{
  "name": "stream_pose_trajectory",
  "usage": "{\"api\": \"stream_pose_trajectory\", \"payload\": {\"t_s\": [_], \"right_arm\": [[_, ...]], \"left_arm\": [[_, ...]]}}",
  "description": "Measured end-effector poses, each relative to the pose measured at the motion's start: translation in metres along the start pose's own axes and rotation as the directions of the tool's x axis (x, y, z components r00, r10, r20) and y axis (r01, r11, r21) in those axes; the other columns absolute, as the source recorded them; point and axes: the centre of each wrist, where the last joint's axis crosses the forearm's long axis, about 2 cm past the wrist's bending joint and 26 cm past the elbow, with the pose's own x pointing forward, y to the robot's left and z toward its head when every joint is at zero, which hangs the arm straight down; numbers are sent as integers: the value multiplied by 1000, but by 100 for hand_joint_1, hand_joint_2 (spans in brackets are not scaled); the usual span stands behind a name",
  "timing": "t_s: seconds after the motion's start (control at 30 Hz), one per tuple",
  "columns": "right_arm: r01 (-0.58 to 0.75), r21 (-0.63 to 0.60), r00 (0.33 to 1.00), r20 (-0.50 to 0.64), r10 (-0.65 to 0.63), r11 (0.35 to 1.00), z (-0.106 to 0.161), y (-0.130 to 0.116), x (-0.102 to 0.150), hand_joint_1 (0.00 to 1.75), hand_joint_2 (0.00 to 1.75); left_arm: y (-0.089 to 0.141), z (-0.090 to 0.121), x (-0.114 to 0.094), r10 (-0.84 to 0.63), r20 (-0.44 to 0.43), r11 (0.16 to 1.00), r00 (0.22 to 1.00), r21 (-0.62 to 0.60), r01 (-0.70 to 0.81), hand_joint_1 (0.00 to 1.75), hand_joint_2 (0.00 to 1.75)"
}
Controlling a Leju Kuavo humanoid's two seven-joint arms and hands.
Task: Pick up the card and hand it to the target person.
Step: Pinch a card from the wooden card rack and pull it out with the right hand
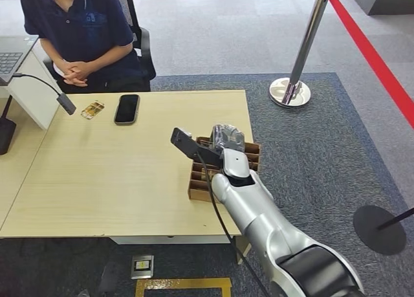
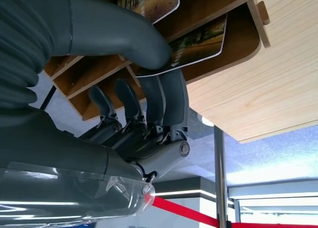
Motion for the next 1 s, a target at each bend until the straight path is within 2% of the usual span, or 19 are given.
{"api": "stream_pose_trajectory", "payload": {"t_s": [0.07,0.7,0.83,1.0], "right_arm": [[2,-2,1000,1,-2,1000,0,0,0,175,175],[34,-68,997,75,-29,997,-1,-4,0,175,175],[67,-108,992,110,-55,992,-3,-18,3,175,175],[146,-157,975,190,-115,977,-7,-57,15,175,175]], "left_arm": [[0,0,0,0,0,1000,1000,0,0,0,0],[0,0,0,0,0,1000,1000,-1,0,0,0],[0,0,0,-1,1,1000,1000,0,1,0,0],[0,0,0,2,-4,1000,1000,0,-2,0,0]]}}
